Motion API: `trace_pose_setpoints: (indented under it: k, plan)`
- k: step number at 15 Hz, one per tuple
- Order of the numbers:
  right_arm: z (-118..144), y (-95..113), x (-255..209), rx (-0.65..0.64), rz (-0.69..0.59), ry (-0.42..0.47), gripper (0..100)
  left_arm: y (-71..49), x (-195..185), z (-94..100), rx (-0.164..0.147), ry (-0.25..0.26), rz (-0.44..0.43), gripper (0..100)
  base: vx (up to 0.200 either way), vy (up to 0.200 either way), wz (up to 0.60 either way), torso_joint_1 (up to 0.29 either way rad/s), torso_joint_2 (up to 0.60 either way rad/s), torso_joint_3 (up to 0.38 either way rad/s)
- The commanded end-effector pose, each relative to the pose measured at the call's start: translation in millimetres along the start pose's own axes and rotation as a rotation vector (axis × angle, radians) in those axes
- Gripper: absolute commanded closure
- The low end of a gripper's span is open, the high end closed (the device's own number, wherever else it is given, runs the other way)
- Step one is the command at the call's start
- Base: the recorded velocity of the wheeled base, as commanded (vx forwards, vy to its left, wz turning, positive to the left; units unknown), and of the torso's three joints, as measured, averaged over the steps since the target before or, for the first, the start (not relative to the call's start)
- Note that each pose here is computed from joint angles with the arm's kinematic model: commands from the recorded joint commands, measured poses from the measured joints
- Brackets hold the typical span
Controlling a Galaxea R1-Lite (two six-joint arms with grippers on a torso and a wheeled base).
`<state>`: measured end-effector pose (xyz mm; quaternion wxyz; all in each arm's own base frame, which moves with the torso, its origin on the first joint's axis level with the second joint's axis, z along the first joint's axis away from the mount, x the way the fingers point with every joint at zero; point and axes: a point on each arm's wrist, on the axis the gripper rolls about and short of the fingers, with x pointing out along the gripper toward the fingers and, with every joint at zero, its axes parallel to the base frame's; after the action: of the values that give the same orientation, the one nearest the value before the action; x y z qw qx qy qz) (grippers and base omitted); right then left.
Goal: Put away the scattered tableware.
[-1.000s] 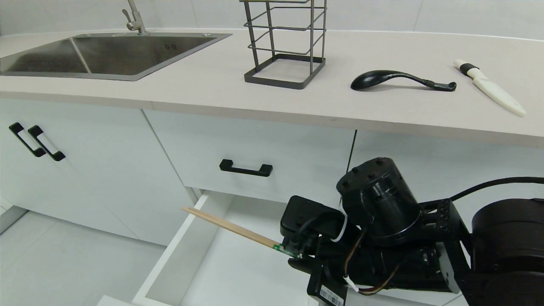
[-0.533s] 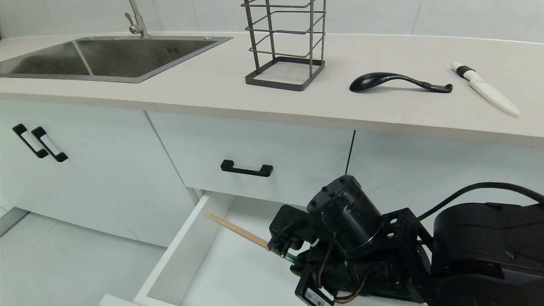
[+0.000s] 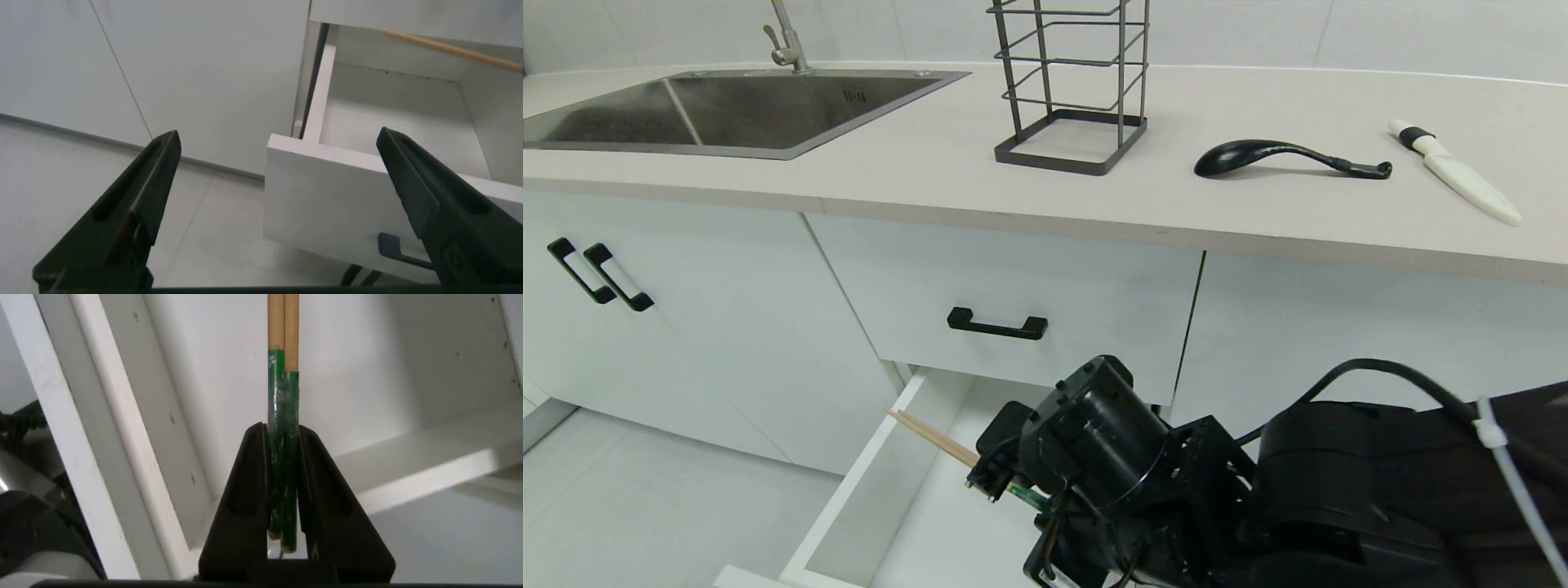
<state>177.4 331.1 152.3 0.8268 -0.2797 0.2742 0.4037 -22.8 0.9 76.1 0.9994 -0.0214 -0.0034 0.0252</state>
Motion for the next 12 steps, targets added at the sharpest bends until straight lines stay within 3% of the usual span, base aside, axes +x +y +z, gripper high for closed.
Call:
trace_pose_setpoints:
  k: [1,12]
  plan:
    - [-4,10,32,-0.012,-0.002,0.024,100,0.0,0,0.0,0.0,0.0,0.001,0,0.0,0.0,0.0,0.0,0.0,0.0]
    - [-12,2,83,0.003,-0.095,0.099,100,0.0,0,0.0,0.0,0.0,0.001,0,0.0,0.0,0.0,0.0,0.0,0.0]
